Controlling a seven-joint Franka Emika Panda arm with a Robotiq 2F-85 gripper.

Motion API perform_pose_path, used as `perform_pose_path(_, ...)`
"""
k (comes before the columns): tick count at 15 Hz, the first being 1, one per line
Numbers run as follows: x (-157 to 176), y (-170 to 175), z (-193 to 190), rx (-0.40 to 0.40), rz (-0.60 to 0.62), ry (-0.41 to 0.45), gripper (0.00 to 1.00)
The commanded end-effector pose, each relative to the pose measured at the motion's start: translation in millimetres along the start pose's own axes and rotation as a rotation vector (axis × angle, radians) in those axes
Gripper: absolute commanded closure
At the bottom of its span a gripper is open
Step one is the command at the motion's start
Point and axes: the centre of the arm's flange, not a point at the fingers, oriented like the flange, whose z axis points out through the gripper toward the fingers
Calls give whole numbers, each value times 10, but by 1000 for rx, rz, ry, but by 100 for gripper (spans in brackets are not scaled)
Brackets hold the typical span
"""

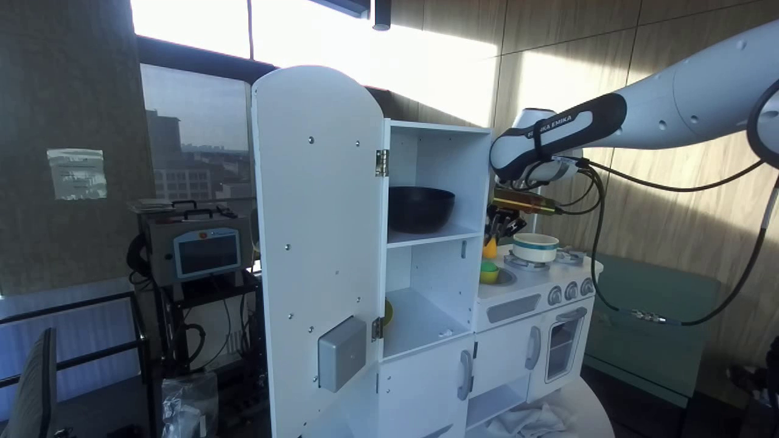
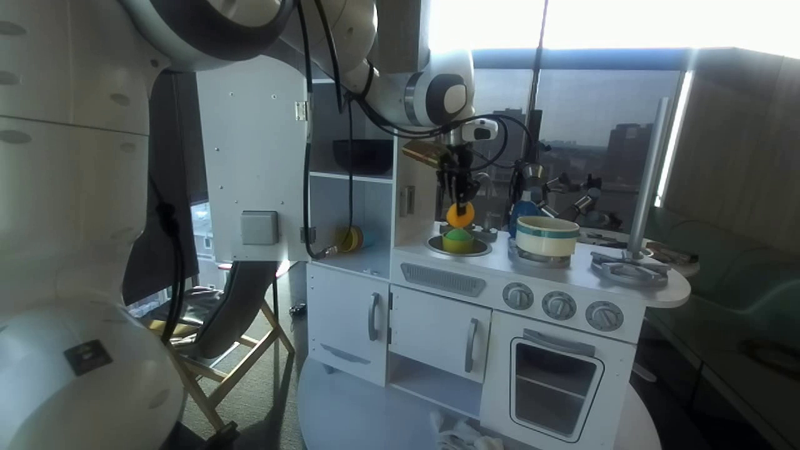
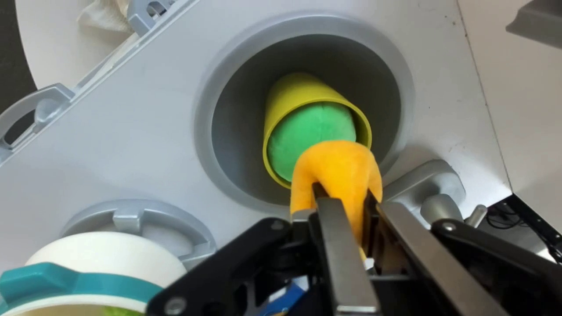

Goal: Pick up the green toy from the white basket and put it in the yellow bowl in the sink, pick up the orange toy from the white basket and put it in the yellow bowl in the sink

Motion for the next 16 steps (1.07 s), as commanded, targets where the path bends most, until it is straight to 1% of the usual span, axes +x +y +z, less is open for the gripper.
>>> perform_pose_path(1,31,-66,129,-11,-40,-14,83)
perform_pose_path(2,29,-61,133,-13,-40,-17,57)
perform_pose_path(3,23,-55,108,-14,-41,-13,56)
perform_pose_path(4,20,-45,93,-16,-43,-11,52)
perform_pose_path(10,26,14,37,-20,-33,-6,6)
perform_pose_path(11,34,10,52,-17,-33,-10,1)
perform_pose_path(12,38,3,65,-11,-37,-10,0)
perform_pose_path(16,62,-64,124,-6,-47,-8,0)
